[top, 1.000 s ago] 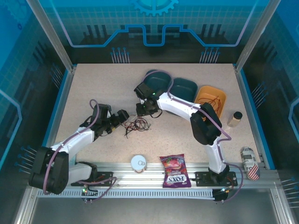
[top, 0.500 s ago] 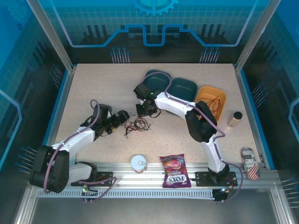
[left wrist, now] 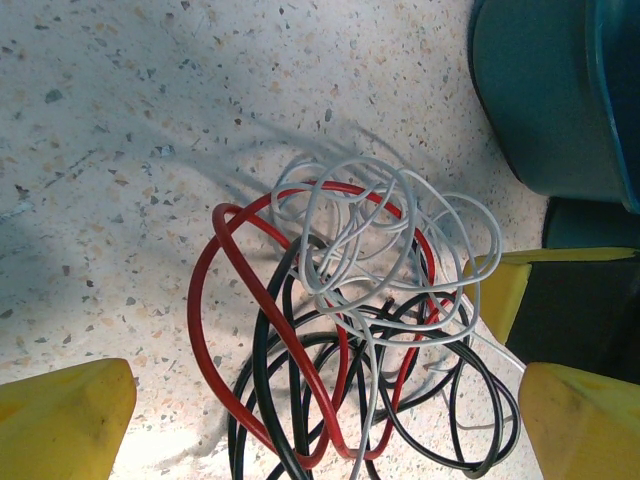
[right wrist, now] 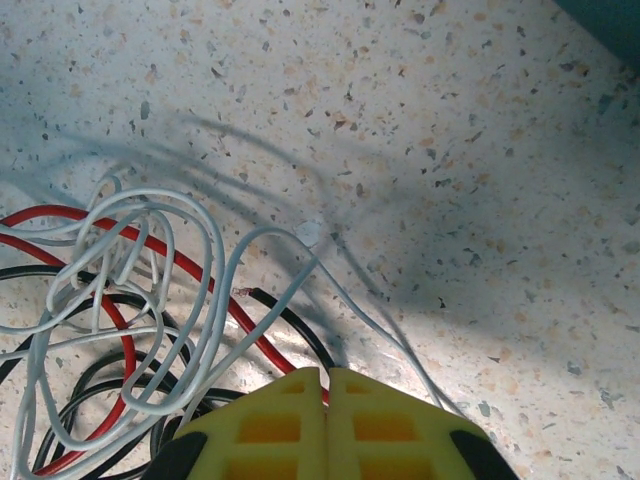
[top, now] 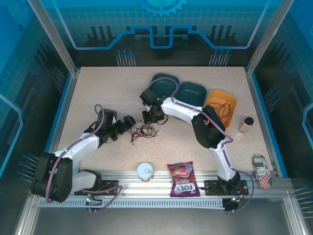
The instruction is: Untangle the cables
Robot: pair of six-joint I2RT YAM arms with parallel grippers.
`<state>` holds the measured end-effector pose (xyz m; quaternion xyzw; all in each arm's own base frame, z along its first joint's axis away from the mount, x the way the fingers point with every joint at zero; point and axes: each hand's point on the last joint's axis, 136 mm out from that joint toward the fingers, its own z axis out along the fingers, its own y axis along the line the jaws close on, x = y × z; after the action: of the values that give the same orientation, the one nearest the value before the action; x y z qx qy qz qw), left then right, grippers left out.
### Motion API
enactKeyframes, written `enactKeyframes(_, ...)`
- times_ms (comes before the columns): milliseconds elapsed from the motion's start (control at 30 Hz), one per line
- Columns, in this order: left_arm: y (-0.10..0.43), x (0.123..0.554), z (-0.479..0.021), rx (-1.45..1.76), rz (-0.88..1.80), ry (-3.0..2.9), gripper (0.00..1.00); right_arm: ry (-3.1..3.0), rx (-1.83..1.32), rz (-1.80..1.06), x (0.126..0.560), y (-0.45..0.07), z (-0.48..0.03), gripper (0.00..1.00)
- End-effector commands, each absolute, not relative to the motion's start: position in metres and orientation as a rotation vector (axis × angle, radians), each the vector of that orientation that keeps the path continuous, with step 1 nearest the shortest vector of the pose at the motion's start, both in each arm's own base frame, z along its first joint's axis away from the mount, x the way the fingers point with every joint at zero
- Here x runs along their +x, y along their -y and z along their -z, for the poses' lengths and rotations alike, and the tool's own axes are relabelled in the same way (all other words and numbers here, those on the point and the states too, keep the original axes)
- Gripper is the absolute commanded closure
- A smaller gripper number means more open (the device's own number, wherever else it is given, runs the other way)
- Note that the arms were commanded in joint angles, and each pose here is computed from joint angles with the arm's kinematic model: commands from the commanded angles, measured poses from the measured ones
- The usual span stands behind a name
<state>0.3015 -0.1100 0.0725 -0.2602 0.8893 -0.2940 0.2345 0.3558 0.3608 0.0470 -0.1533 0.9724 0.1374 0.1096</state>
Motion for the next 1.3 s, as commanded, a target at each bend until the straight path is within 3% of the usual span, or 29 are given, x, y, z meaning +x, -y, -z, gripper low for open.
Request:
enactKeyframes(0,0.115,0.302,-0.072,-0.694,0.834,-2.451,0.01,-2.798,-0.481,-0.4,0.358,-0.36,-0.07,1.0)
enactKeyframes(500,0.117,0.305,-0.076,-0.652,0.838,-2.449,0.01,-2.462,-0.587,-0.218,0.345,-0.345,-0.185,1.0)
enactKeyframes(1267,0.118,0.305,-0.075,-0.651,0.848,-2.447,0.01,-2.075,-0.644,-0.321,0.329,-0.347,-0.327,1.0)
